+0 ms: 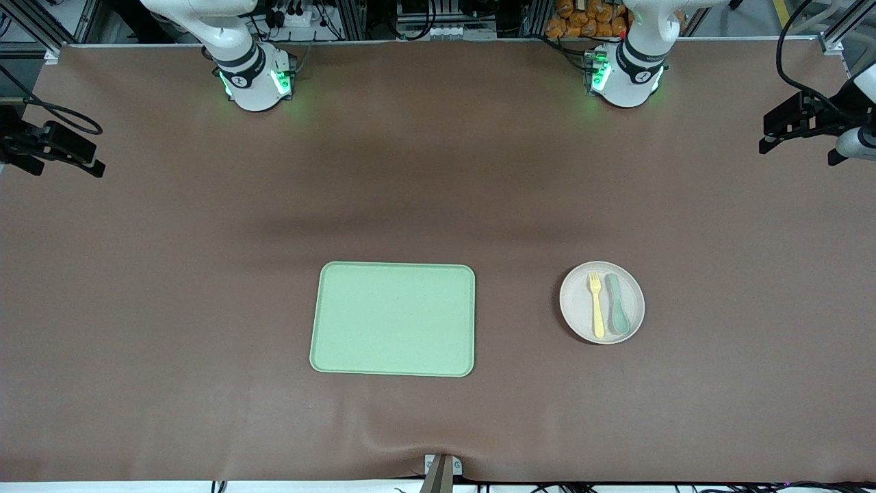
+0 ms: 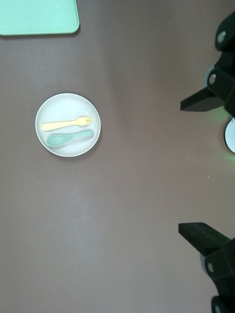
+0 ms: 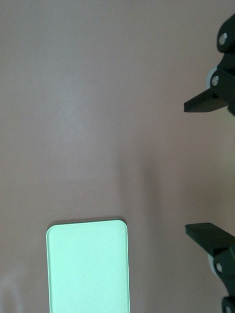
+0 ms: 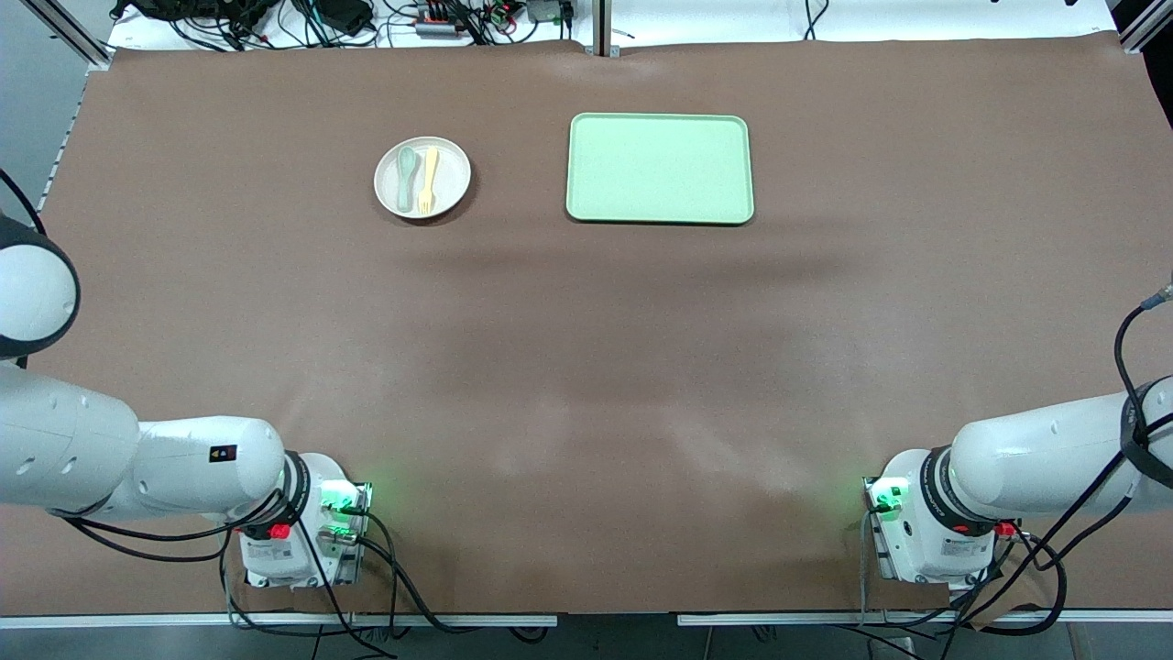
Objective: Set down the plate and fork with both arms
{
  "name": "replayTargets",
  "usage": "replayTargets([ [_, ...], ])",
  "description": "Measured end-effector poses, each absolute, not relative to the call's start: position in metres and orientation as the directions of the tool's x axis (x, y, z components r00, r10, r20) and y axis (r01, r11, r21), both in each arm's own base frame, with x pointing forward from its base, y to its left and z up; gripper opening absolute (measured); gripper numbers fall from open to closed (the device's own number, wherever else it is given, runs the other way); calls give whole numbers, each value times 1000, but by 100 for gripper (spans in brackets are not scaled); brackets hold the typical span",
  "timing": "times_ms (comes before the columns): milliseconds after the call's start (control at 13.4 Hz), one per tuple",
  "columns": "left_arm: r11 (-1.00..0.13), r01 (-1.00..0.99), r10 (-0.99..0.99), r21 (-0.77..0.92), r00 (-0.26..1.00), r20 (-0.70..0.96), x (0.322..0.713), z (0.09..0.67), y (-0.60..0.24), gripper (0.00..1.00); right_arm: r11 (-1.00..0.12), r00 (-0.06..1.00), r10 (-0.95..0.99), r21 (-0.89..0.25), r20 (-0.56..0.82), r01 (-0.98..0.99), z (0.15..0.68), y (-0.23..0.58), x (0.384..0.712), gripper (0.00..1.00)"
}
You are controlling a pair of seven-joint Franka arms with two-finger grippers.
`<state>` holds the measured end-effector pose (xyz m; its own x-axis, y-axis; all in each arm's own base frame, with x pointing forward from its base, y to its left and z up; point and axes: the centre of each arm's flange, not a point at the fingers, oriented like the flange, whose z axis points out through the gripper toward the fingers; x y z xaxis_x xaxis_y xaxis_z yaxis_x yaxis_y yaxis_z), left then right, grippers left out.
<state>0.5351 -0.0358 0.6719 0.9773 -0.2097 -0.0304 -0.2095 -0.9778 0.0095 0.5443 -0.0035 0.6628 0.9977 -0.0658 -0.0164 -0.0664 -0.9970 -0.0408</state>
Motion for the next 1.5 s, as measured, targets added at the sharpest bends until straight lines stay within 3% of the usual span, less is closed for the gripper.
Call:
replayTargets([
  [599,-973,-231,-232,15,971,-51,536,665,-41,100,-997,998,-67,-41,-16,-68,663,-4,544,100],
  [973,-974,-220,-225,52,960,-164,578,583,-35,100,-997,997,-69,-41,-17,-69,663,-5,544,100],
  [1497,-974,-215,-223,66,962,-158,612,453,-36,100,-997,997,-72,-41,-17,-72,663,-7,544,100],
])
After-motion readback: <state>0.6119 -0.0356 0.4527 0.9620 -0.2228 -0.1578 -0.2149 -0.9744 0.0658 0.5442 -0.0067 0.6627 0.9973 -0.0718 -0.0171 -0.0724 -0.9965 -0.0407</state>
